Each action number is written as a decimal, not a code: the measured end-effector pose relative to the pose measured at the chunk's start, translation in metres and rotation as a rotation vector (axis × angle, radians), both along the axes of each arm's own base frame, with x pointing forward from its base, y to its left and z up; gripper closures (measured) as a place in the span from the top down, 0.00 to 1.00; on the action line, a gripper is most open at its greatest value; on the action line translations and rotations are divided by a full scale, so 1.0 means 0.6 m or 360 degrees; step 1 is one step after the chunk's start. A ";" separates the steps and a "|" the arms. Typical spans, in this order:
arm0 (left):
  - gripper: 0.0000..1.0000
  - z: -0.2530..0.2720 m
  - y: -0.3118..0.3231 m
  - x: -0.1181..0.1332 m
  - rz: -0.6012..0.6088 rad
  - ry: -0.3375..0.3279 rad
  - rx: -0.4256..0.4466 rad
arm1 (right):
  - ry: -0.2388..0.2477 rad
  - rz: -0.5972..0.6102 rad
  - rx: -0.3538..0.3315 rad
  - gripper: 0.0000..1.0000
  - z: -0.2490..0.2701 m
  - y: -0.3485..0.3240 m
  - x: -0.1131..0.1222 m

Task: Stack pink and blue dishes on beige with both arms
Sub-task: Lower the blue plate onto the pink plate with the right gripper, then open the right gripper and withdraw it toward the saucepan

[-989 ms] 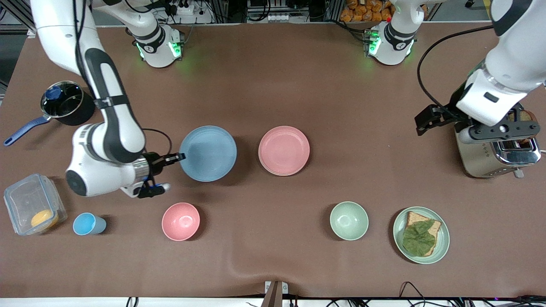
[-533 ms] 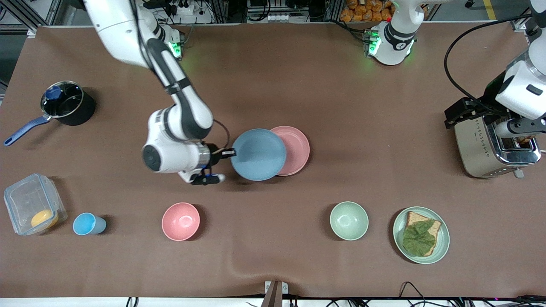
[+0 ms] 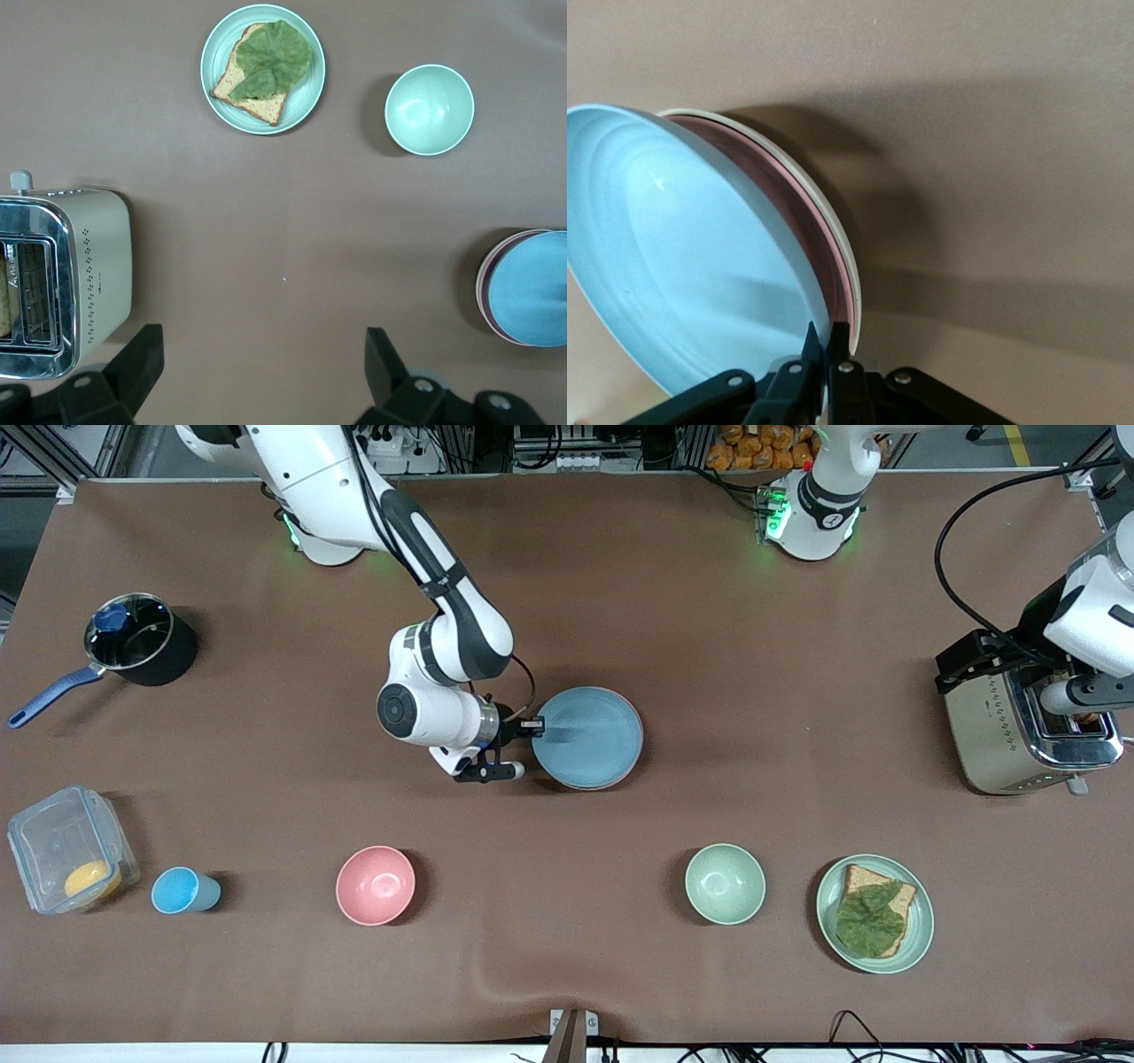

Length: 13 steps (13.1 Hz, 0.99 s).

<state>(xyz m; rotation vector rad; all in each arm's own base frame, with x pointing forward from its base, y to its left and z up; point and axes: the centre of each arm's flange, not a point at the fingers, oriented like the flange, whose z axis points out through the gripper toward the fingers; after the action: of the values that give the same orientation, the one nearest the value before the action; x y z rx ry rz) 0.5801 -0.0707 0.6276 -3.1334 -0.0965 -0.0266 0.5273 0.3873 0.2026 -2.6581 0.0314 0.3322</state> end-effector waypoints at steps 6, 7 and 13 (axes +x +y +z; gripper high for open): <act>1.00 -0.007 -0.002 0.002 -0.0003 0.0012 0.0001 | -0.0102 -0.0075 -0.0005 0.78 0.043 -0.037 0.046; 1.00 -0.007 -0.001 0.003 -0.0001 0.0013 0.0001 | -0.0171 -0.0091 -0.0011 0.89 0.076 -0.059 0.071; 1.00 -0.007 0.001 0.003 0.0001 0.0011 0.0001 | -0.0372 0.0202 -0.0414 1.00 0.331 -0.218 0.180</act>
<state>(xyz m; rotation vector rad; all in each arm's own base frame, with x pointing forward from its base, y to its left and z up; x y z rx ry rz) 0.5817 -0.0704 0.6236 -3.1327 -0.0973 -0.0156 0.6351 0.2563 0.4014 -2.9470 -0.1804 0.0571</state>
